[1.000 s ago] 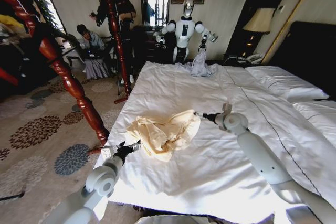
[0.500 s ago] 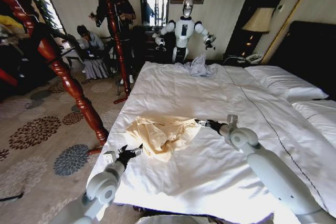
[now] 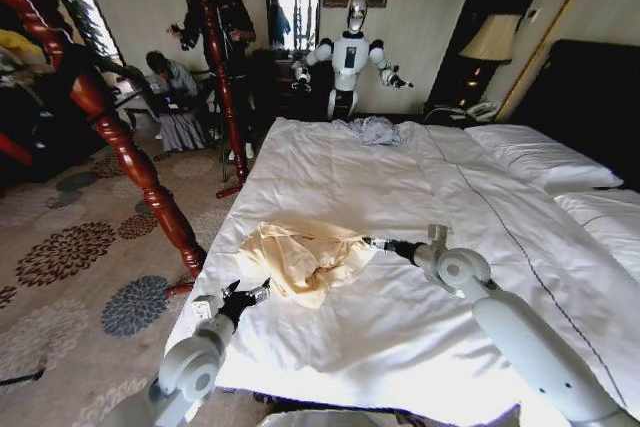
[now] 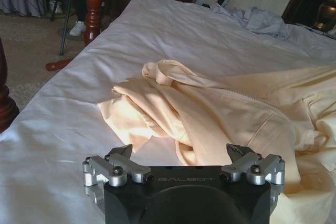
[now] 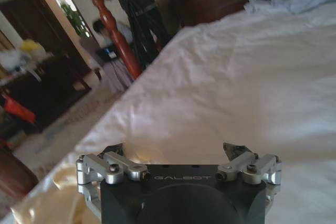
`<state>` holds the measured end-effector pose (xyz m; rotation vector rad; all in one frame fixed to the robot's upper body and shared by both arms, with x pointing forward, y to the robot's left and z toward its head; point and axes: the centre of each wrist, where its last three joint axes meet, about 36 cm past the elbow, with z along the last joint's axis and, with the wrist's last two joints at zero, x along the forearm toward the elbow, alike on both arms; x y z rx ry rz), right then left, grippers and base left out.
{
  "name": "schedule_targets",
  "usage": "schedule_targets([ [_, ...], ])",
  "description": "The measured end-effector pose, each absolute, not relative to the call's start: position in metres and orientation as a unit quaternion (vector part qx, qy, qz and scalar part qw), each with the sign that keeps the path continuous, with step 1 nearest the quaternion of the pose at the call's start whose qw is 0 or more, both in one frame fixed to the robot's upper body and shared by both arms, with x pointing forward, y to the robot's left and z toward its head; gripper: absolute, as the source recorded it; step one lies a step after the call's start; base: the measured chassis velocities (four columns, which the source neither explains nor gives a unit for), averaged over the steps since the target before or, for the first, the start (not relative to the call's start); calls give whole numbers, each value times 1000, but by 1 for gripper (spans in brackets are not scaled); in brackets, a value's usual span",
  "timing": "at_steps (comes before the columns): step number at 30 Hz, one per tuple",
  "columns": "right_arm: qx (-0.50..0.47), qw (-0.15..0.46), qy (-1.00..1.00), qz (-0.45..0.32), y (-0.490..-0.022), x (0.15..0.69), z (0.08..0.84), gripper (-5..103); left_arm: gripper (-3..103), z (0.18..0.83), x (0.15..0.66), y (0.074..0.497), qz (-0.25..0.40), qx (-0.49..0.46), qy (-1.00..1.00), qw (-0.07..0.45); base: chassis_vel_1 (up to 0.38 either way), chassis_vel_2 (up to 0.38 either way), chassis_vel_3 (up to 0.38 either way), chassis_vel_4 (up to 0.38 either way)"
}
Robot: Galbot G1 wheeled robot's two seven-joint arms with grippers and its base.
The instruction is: Pick up the clothes from the bed and hang them on the clothes hanger.
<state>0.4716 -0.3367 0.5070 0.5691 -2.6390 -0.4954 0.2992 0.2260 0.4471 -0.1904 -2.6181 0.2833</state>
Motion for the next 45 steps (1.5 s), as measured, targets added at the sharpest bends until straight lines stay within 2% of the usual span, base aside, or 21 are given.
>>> schedule_targets([
  [2,212,146,-940,-226,-337,487,523,100,100,448,299,225,105,-71,-961,247,0,0,0,0],
  [4,212,132,-937,-245,-337,495,530,100,100,448,298,225,105,-71,-961,247,0,0,0,0],
  [6,206,101,-925,-303,-341,521,553,100,100,450,297,226,105,-70,-961,245,0,0,0,0],
  [8,194,89,-915,-343,-345,540,567,100,100,451,296,228,104,-67,-962,244,0,0,0,0],
  [11,164,103,-919,-343,-351,557,571,100,100,452,297,230,103,-63,-963,243,0,0,0,0],
  [15,133,131,-939,-288,-361,553,555,100,100,453,297,232,102,-62,-963,241,0,0,0,0],
  [19,102,163,-957,-219,-379,507,502,100,100,446,297,229,104,-62,-961,250,0,0,0,0],
  [26,81,157,-971,-161,-391,460,474,100,100,443,294,226,104,-65,-959,254,0,0,0,0],
  [29,67,167,-979,-97,-395,433,441,100,100,446,292,228,102,-65,-960,253,0,0,0,0],
  [30,67,167,-979,-97,-395,433,441,100,100,446,292,228,102,-65,-960,253,0,0,0,0],
  [32,68,170,-982,-36,-398,418,420,100,100,447,291,228,101,-66,-960,253,0,0,0,0],
  [35,95,160,-980,66,-401,396,390,100,100,446,289,227,100,-67,-959,255,0,0,0,0],
  [41,145,131,-972,133,-403,384,371,100,100,446,286,228,96,-67,-959,257,0,0,0,0],
  [45,196,80,-947,242,-411,392,371,100,100,445,286,226,97,-69,-959,258,0,0,0,0],
])
